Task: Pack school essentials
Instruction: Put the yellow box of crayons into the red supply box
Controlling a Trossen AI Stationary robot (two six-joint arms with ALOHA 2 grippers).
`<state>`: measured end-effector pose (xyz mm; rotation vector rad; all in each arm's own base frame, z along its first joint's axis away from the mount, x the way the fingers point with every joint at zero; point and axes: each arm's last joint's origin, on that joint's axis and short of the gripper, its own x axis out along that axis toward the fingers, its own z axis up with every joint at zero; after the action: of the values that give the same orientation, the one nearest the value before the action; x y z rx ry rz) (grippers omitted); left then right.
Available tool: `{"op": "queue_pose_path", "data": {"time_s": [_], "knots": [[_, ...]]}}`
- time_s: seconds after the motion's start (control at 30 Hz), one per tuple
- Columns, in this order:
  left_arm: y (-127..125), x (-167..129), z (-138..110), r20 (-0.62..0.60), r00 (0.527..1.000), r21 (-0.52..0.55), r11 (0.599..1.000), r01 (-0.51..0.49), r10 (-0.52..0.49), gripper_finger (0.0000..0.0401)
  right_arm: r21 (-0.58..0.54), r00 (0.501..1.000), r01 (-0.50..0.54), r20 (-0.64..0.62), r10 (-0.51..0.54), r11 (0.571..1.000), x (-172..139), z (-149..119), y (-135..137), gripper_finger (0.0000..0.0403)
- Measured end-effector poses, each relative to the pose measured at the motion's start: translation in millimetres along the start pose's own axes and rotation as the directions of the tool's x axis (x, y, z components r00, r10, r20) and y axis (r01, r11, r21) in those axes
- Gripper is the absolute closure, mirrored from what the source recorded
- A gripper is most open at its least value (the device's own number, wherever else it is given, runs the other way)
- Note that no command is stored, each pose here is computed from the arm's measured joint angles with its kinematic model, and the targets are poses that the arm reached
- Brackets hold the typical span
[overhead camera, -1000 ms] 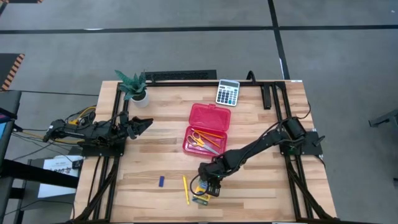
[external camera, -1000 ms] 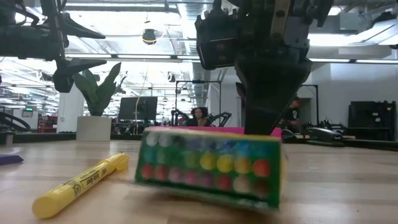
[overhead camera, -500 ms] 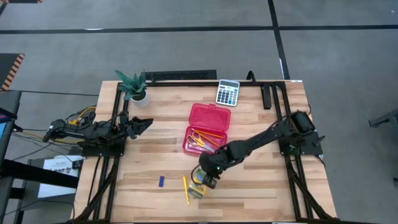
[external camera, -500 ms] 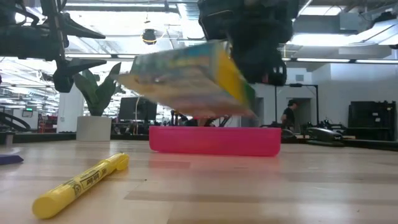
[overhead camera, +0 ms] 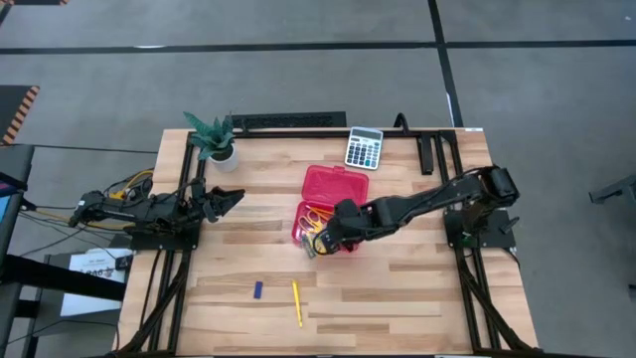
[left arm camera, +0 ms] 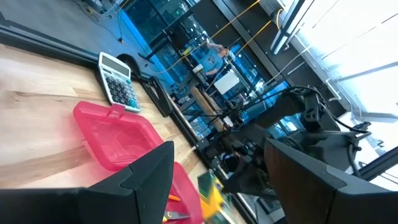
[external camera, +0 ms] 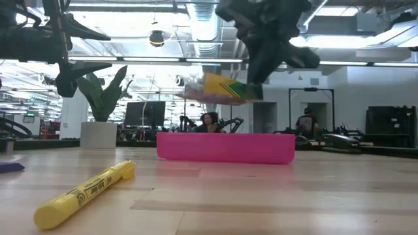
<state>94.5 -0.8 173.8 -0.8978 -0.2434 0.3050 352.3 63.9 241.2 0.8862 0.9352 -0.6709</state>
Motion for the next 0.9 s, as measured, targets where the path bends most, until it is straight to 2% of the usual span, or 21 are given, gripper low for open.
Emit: {"op": "queue_pose_path", "data": {"time_s": [0.13,0.3,0.4,0.5,0.67,0.8,0.9], "knots": [[0.0,0.0,0.0,0.000,1.000,-0.001,1.000,0.000,0.000,0.0163,0.076,0.997,0.070,0.031,-0.072,0.995,1.4,4.4,-7.2,0.0401],[0.0,0.0,-0.1,0.000,1.000,0.000,1.000,0.000,0.000,0.0163,0.058,0.989,0.135,0.060,-0.138,0.989,0.1,11.8,-15.6,0.0401],[-0.1,0.0,0.0,-0.001,1.000,-0.001,1.000,0.001,-0.001,0.0163,-0.061,0.979,0.200,0.041,-0.198,0.978,1.1,19.4,-24.7,0.0400],[-0.2,0.0,-0.3,-0.009,1.000,-0.002,1.000,0.008,-0.008,0.0163,-0.223,0.974,0.219,-0.002,-0.225,0.950,2.6,29.5,-32.9,0.0401],[-0.5,0.0,-0.7,-0.023,1.000,-0.002,1.000,0.018,-0.018,0.0163,-0.438,0.977,0.161,-0.058,-0.206,0.884,2.8,48.7,-42.7,0.0401],[-0.5,0.0,-0.7,-0.023,1.000,-0.003,1.000,0.019,-0.019,0.0163,-0.599,0.980,0.075,-0.105,-0.172,0.797,4.9,58.2,-46.7,0.0401],[-0.5,0.0,-0.7,-0.022,1.000,-0.003,1.000,0.018,-0.018,0.0163,-0.664,0.984,0.034,-0.109,-0.142,0.747,5.4,59.7,-44.9,0.0401]]}}
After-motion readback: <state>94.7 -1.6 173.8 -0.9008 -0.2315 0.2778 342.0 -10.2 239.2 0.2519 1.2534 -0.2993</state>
